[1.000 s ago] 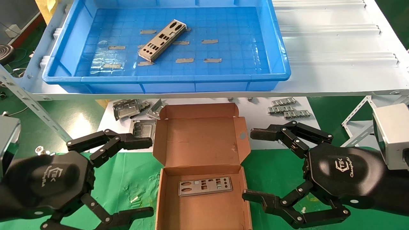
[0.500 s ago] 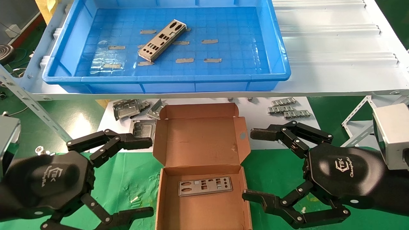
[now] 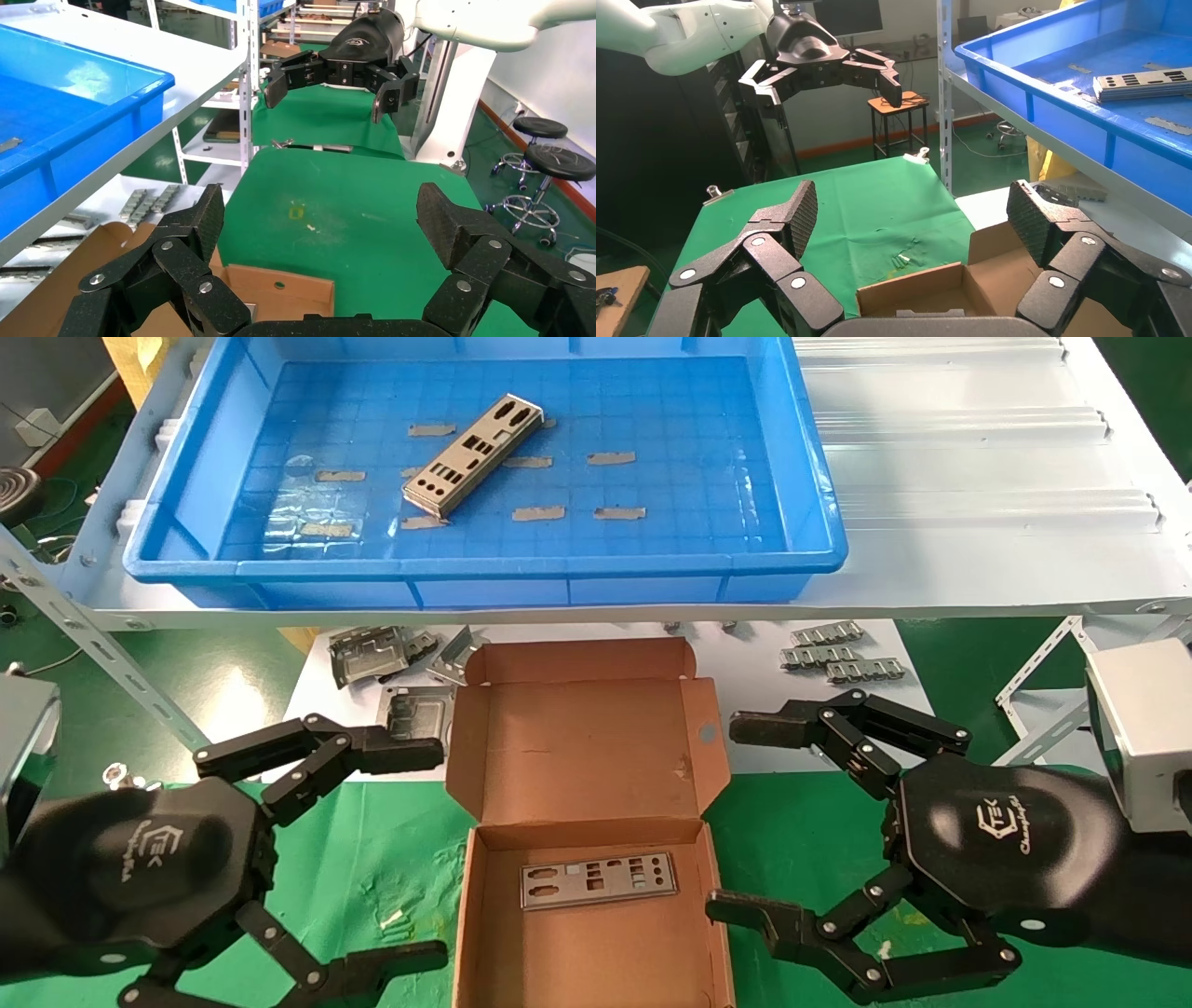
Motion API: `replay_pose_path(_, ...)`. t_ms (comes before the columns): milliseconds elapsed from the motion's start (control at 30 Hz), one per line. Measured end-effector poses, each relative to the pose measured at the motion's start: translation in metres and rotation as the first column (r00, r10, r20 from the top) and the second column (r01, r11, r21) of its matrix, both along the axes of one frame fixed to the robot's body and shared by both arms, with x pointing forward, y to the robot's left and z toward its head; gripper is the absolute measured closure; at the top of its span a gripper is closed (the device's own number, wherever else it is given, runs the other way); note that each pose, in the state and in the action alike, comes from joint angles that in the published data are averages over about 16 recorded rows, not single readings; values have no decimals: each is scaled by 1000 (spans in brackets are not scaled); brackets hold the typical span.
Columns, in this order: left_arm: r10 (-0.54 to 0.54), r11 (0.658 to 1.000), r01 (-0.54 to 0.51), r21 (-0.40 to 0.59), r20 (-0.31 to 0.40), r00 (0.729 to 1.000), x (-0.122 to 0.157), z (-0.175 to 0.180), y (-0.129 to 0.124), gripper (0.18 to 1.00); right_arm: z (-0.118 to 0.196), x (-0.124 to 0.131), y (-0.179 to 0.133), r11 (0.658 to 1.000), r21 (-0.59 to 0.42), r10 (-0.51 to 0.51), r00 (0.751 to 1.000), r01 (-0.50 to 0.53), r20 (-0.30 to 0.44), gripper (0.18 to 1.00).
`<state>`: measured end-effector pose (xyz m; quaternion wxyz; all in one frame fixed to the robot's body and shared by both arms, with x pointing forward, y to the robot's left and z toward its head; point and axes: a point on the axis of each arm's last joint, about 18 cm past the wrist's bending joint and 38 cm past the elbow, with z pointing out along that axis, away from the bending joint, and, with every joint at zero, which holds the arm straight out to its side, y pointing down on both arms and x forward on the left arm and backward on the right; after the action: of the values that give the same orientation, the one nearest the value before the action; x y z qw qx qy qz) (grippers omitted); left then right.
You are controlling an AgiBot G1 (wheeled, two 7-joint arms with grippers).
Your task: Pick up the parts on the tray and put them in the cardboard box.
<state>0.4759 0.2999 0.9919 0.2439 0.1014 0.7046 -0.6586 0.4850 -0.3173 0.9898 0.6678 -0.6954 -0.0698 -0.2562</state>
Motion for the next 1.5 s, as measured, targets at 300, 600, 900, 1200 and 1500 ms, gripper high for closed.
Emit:
replay_pose_path(300,0,1000,0,0,0,1000,0,0,0,184,0,0,0,1000,0,0,1000,0,0,178)
replay_pose_path(600,0,1000,0,0,0,1000,0,0,0,184,0,0,0,1000,0,0,1000,0,0,178)
replay_pose_path(900,0,1000,0,0,0,1000,0,0,0,184,0,0,0,1000,0,0,1000,0,0,178)
replay_pose_path(1200,0,1000,0,0,0,1000,0,0,0,184,0,0,0,1000,0,0,1000,0,0,178)
replay_pose_path(1500,0,1000,0,0,0,1000,0,0,0,184,0,0,0,1000,0,0,1000,0,0,178)
